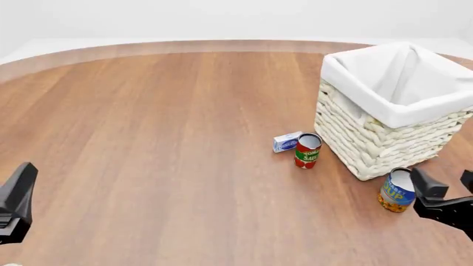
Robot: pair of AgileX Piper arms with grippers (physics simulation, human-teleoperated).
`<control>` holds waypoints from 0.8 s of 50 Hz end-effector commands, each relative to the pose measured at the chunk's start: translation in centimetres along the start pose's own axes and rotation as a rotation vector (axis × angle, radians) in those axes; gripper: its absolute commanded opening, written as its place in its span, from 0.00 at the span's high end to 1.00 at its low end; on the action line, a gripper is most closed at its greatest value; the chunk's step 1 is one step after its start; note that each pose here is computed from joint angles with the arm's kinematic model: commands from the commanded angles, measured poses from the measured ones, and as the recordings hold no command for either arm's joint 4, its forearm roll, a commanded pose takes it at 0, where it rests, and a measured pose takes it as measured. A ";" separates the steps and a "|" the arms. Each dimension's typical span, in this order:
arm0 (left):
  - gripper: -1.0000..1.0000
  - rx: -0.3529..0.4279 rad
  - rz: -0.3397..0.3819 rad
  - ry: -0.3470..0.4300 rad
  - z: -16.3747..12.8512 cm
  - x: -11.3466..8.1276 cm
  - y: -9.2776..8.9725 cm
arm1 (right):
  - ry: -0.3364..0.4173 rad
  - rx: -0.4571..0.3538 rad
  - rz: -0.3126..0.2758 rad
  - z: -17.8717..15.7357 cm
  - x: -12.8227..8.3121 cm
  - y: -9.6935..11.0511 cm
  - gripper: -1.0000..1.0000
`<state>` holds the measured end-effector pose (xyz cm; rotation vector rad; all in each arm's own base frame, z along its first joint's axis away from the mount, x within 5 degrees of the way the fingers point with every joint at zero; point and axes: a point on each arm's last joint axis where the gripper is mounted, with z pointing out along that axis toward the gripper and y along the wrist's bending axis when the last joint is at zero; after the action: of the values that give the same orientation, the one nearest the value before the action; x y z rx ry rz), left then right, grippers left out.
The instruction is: Pick up the alphabet soup and the cream cheese box, and put them in the basket.
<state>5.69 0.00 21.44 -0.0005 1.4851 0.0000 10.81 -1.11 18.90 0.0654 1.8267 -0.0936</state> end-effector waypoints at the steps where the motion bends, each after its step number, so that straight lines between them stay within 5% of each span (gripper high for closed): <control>1: 0.00 0.000 0.000 0.000 0.0 0.0 0.0 | 0.028 0.006 -0.003 0.6 0.5 -0.1 0.00; 40: 0.00 0.000 0.001 0.000 0.0 0.0 0.0 | 0.078 0.020 0.000 2.6 1.2 -0.3 0.00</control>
<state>5.69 0.00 21.44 -0.0005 1.4852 0.0002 12.58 -1.55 17.40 0.0824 1.8906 -0.1081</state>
